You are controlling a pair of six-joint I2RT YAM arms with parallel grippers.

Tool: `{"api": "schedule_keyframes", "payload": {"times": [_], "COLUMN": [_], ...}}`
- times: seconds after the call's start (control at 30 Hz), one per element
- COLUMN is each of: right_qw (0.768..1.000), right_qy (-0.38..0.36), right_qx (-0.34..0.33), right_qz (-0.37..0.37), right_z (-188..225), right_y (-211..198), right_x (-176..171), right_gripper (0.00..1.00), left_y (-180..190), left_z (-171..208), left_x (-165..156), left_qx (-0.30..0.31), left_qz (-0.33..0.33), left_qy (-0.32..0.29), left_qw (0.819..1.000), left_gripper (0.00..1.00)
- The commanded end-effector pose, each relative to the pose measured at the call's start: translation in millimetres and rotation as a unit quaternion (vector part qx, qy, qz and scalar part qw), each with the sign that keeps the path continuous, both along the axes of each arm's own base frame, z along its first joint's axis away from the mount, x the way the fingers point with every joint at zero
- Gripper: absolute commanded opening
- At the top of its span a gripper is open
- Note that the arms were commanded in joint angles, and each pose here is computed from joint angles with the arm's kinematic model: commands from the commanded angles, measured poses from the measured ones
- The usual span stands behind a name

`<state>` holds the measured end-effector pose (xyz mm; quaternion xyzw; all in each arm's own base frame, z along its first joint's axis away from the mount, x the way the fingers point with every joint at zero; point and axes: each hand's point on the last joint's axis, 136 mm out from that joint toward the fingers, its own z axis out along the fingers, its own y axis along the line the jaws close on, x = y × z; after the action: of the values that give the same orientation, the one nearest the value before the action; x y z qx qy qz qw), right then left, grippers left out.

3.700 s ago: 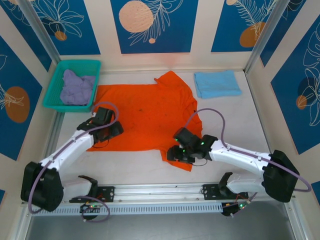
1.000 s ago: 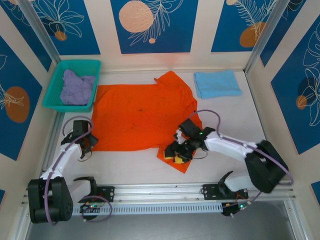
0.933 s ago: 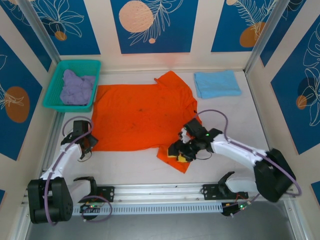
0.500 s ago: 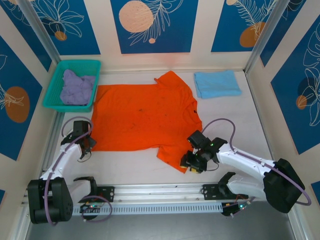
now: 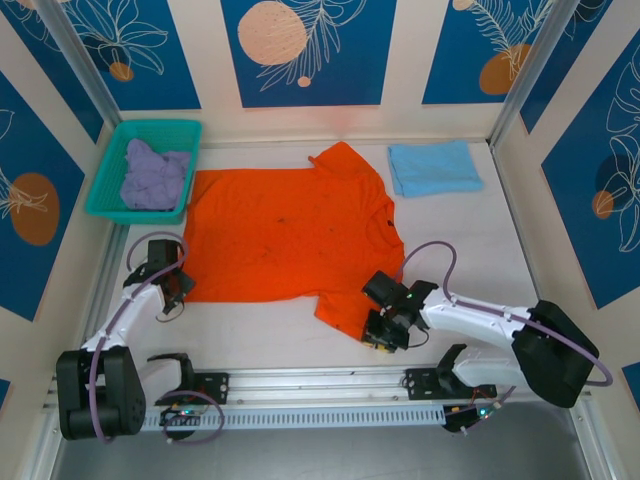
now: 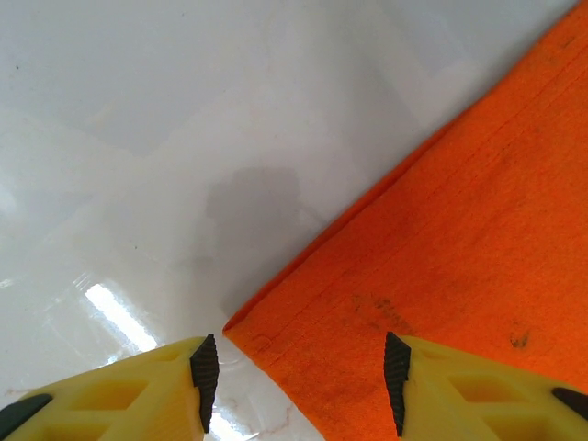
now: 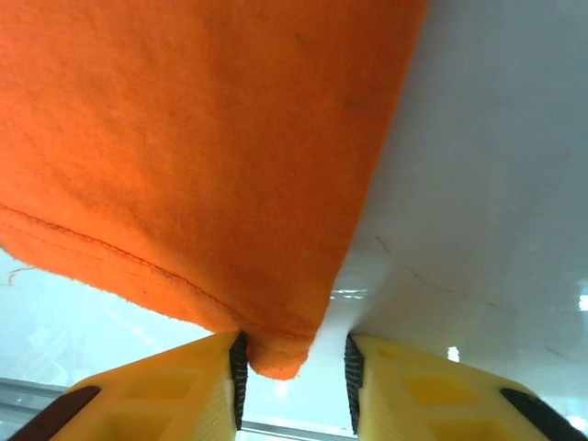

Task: Fold and stack the t-shirts

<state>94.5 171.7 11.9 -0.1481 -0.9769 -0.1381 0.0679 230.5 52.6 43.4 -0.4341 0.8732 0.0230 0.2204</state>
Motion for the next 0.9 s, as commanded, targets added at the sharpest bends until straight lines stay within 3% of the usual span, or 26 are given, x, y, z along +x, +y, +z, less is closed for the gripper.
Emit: {"api": "schedule_keyframes", "payload": {"times": [0.0, 0.07, 0.13, 0.43, 0.63, 0.87], "right_qw": [1.0, 0.999, 0.998, 0.992, 0.991, 0.988], "right_qy": [-0.021, -0.03, -0.038, -0.055, -0.079, -0.102], "right_qx": [-0.016, -0.027, -0.042, -0.101, -0.071, -0.062], "right_qz": [-0.008, -0.008, -0.009, -0.044, -0.081, -0.102], "right_z": [-6.4, -5.2, -2.7, 3.0, 8.0, 18.1], "right_y": [0.5, -3.8, -10.1, -47.3, -57.9, -64.0], "right_x": [9.5, 11.4, 12.7, 9.1, 6.6, 12.1], "right_gripper": [0.19, 0.06, 0.0, 0.0, 0.0, 0.0], "left_y": [3.6, 4.6, 5.9, -2.5, -16.5, -8.9], "left_z": [-4.1, -3.8, -3.0, -6.3, -8.4, -7.4], "left_x": [-6.6, -8.4, -11.0, -17.7, -24.3, -30.9], "left_qx": [0.004, 0.006, 0.009, -0.011, -0.039, -0.016], "left_qz": [0.003, 0.005, 0.01, -0.004, -0.038, -0.028], "left_qy": [0.009, 0.009, 0.011, 0.026, 0.05, 0.069], "left_qw": [1.0, 1.0, 1.0, 1.0, 0.997, 0.997], "left_gripper": [0.51, 0.51, 0.51, 0.53, 0.57, 0.58]}}
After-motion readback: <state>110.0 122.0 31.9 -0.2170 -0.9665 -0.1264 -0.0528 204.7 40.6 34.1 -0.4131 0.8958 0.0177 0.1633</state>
